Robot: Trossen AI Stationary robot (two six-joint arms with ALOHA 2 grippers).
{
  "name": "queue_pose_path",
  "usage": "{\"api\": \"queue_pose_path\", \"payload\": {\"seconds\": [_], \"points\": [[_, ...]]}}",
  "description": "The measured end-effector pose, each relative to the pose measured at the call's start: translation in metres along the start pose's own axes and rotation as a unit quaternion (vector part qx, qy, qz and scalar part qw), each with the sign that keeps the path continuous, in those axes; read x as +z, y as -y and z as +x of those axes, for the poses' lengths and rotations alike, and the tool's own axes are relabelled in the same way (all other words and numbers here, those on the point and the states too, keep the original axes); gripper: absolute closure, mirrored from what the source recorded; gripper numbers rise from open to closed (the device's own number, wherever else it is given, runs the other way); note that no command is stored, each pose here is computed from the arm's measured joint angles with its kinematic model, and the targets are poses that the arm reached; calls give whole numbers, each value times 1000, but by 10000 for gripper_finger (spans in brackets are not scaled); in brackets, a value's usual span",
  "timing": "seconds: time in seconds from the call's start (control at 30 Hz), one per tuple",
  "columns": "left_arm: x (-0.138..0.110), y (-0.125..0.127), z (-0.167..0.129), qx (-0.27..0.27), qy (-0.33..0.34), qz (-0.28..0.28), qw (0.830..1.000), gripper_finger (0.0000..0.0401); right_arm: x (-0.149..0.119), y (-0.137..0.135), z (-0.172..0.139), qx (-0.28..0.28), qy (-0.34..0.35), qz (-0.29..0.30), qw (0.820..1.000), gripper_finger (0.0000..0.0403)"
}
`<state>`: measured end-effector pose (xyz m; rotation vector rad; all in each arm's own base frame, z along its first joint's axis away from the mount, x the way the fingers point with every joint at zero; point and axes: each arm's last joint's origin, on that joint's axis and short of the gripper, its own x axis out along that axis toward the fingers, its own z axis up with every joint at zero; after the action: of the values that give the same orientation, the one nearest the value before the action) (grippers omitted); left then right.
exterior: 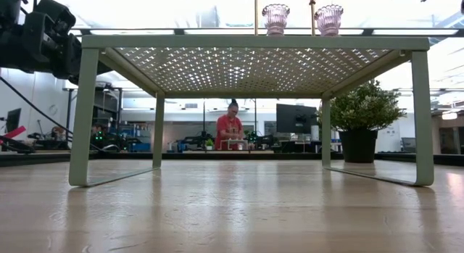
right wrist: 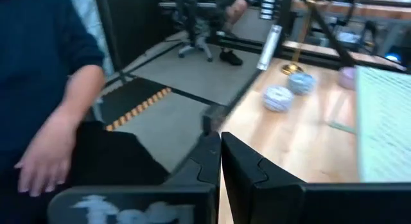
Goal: Pick & Place candle stick holders
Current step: Put the gold candle holder on the shelf
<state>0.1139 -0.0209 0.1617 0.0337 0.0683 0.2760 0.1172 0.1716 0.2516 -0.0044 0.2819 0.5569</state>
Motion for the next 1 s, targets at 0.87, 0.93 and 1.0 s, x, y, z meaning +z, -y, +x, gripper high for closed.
{"api": "queue_pose_path", "payload": {"seconds": [0.87,0.93,1.0], "points": [[0,0,0,0,-1,0,1000,388,-85,53,-58,46,84,-18,995,394],[0,0,0,0,-1,0,1000,388,-91,54,-60,44,81,-16,996,394],[0,0,0,0,-1,0,1000,388,-97,56,-61,33,70,-10,997,394]]}}
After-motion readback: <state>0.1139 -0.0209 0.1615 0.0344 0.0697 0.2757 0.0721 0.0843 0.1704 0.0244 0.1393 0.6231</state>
